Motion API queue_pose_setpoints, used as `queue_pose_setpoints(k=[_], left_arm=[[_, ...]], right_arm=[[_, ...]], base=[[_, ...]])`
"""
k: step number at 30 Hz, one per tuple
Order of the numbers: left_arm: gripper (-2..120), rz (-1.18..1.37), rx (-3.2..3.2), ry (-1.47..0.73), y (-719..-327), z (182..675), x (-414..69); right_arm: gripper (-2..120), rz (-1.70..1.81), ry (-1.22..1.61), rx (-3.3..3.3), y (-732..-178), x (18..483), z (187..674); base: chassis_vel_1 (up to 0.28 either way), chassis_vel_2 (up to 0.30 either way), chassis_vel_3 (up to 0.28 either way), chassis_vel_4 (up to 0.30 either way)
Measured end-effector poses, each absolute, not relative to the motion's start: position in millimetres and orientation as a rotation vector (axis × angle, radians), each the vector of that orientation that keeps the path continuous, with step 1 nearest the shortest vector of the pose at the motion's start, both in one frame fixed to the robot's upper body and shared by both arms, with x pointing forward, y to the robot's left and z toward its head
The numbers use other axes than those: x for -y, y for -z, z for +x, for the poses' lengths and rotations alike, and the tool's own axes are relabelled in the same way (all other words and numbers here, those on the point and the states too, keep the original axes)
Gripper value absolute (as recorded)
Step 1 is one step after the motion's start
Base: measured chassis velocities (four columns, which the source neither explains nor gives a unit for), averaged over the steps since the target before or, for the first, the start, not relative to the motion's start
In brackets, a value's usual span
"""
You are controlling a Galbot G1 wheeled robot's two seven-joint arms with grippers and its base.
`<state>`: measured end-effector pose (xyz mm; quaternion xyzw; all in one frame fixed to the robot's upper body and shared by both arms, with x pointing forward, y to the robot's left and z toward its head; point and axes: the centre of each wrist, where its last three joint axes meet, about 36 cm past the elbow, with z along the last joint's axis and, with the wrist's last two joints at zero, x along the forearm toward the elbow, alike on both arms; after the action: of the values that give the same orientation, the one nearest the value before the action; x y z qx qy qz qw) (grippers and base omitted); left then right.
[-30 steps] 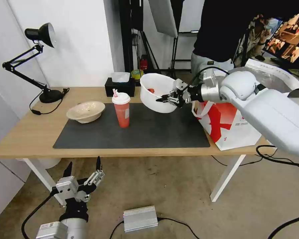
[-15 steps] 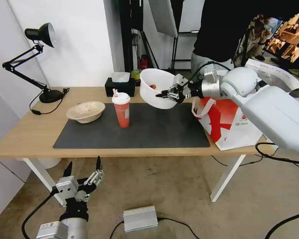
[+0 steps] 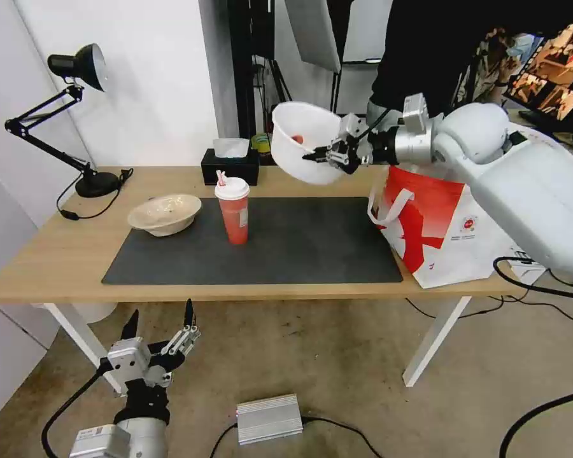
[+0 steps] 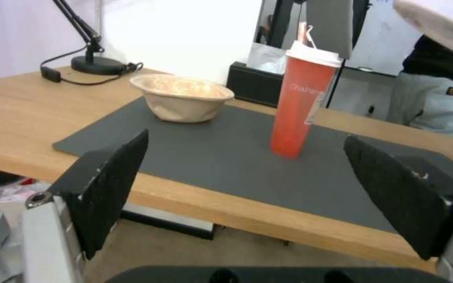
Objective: Pick up the trash from the table and place it into the takeout bag.
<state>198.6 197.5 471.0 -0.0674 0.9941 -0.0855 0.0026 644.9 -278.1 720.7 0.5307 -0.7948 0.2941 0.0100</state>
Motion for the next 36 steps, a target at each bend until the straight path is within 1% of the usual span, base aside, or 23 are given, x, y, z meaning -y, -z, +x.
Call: queue_pose_setpoints(k=[12, 19, 36], left_arm=[[100, -0.218, -3.116, 0.265, -471, 199, -198], [100, -0.239, -3.114, 0.266, -472, 198, -198], [100, -0.237, -3.108, 0.269, -474, 197, -198]], right_arm=[[0, 1.628, -0.919, 2.558, -747, 296, 650], [0, 1.607, -0.911, 2.589, -751, 305, 650], [0, 1.519, -0.872, 2.660, -753, 345, 643]], base=[[0.000, 0.000, 0.000, 0.000], [0.000, 0.000, 0.000, 0.000], [0.000, 0.000, 0.000, 0.000]])
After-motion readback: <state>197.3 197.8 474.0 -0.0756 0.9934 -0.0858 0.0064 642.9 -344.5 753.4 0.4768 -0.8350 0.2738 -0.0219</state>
